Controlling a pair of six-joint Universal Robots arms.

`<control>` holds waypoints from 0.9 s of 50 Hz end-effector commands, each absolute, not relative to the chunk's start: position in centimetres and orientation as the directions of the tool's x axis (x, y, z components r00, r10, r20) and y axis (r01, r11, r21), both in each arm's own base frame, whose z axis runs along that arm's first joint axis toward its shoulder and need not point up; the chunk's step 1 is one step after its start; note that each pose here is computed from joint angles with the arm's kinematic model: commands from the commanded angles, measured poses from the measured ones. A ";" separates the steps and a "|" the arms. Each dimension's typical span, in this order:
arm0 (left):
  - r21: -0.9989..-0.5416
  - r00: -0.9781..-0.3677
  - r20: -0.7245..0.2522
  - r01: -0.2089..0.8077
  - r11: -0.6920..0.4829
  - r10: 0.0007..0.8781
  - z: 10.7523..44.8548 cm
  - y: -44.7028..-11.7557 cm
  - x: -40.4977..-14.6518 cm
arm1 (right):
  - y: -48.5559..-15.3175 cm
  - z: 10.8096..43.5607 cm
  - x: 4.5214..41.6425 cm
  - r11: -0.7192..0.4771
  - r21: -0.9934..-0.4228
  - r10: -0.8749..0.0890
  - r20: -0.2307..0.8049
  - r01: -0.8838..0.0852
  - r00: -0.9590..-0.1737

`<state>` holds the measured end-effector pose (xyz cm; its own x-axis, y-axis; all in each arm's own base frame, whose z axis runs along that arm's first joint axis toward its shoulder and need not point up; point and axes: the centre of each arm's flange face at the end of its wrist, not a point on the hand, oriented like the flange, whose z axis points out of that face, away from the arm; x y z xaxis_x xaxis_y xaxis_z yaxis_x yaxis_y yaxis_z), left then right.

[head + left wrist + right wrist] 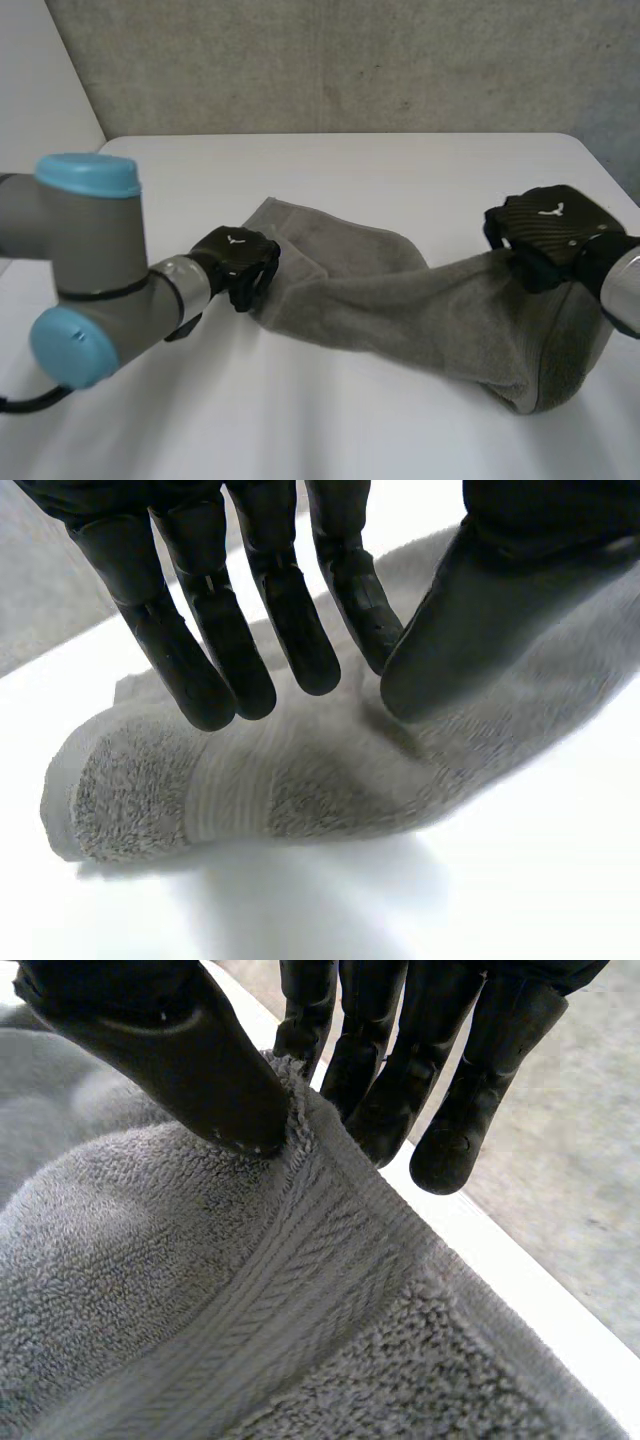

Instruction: Fold the towel.

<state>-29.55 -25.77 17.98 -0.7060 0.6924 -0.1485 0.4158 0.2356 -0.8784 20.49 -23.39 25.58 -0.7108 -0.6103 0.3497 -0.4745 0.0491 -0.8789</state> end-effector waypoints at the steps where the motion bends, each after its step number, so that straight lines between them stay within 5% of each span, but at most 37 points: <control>1: -0.936 -0.730 -0.097 0.297 0.187 0.677 19.7 -23.7 -29.0 | -23.4 24.6 22.1 0.052 -0.874 -0.665 0.331 -0.484 -0.670; 8: -0.966 -0.734 -0.145 0.251 0.067 0.663 19.9 -25.3 -30.0 | -22.4 23.5 22.8 0.085 -0.857 -0.713 0.304 -0.509 -0.632; 13: -0.964 -0.733 -0.227 0.264 -0.039 0.642 19.6 -28.8 -31.6 | -18.6 21.5 23.6 0.053 -0.751 -0.828 0.336 -0.659 -0.449; 18: -0.921 -0.702 -0.363 0.371 -0.121 0.613 17.8 -32.4 -33.2 | -17.5 20.6 23.2 0.013 -0.693 -0.850 0.372 -0.721 -0.373; 24: -0.850 -0.661 -0.482 0.513 -0.122 0.575 15.5 -36.1 -33.9 | -17.3 20.6 23.2 0.016 -0.701 -0.851 0.365 -0.713 -0.378; 45: -0.783 -0.613 -0.434 0.619 0.059 0.659 12.0 -37.5 -33.1 | -19.8 20.9 22.4 0.042 -0.747 -0.790 0.381 -0.663 -0.480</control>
<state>-33.58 -38.15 12.29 -0.6246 0.6331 -0.4572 0.5989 0.0127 -0.8007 22.41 -19.54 20.84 -0.4777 -0.7970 0.3696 -0.6649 0.0530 -0.7451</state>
